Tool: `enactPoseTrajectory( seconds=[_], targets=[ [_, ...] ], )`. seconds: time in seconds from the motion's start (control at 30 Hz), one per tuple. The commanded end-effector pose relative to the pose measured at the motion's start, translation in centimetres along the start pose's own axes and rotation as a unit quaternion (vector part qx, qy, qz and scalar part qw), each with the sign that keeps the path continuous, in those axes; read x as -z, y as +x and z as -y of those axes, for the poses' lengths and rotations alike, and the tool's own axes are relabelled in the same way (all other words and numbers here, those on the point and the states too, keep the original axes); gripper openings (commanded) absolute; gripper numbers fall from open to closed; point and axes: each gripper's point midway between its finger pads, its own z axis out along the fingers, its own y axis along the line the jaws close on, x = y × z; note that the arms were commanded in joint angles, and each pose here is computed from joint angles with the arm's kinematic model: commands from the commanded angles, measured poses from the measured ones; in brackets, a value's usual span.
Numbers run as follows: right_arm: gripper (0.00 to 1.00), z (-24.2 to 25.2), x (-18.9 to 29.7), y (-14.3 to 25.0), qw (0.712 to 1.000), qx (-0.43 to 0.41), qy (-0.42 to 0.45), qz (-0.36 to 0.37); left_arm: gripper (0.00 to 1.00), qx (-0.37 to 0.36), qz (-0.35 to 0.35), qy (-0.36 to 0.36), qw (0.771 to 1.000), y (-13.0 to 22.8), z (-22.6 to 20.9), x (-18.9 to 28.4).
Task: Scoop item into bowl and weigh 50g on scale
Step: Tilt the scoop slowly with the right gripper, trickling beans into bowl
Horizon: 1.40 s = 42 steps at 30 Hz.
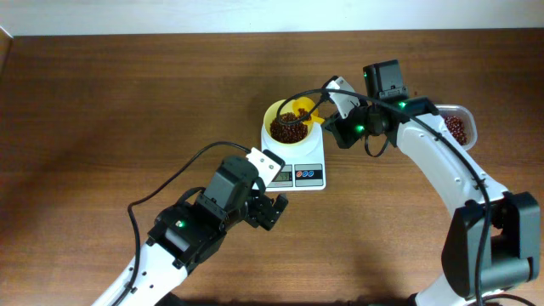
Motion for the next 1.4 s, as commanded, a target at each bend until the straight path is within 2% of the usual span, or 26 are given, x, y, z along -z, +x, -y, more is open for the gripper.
enactPoseTrajectory(
  seconds=[0.0,0.17,0.27,0.37,0.43,0.53,1.03,1.13,1.2,1.3,1.37],
  targets=[
    [0.04,-0.9,0.0,-0.4,1.0,0.002,-0.027,0.01,0.99,0.007,0.003,-0.005,1.0,0.0,-0.3,0.2],
    [0.04,0.3,0.0,0.0,1.0,0.003,0.01,-0.002,0.99,0.007,0.003,-0.005,1.0,0.0,-0.3,0.2],
    [0.04,-0.6,0.0,-0.3,1.0,0.002,-0.018,0.006,0.99,0.007,0.003,-0.005,1.0,0.0,-0.3,0.2],
    [0.04,0.1,0.0,0.1,1.0,0.001,0.005,-0.004,0.99,0.007,0.003,-0.005,1.0,0.0,-0.3,0.2],
    [0.04,-0.5,0.0,-0.1,1.0,0.001,-0.013,0.001,0.99,0.007,0.003,-0.005,1.0,0.0,-0.3,0.2],
    [0.04,0.3,0.0,0.4,1.0,-0.001,0.011,-0.011,0.99,0.007,0.003,-0.005,1.0,0.0,-0.3,0.2],
    [0.04,0.4,0.0,0.2,1.0,0.013,0.013,-0.007,0.99,0.007,0.003,-0.005,1.0,0.0,-0.3,0.2],
    [0.04,-1.1,0.0,0.1,1.0,0.006,-0.028,-0.001,0.99,0.007,0.003,-0.005,1.0,0.0,-0.3,0.2],
    [0.04,-0.1,0.0,0.3,1.0,0.008,0.0,-0.008,0.99,0.007,0.003,-0.005,1.0,0.0,-0.3,0.2],
    [0.04,-0.6,0.0,0.3,1.0,0.006,-0.015,-0.006,0.99,0.007,0.003,-0.005,1.0,0.0,-0.3,0.2],
    [0.04,0.1,0.0,0.8,1.0,0.005,0.007,-0.018,0.99,0.007,0.003,-0.005,1.0,0.0,-0.3,0.2]
  ],
)
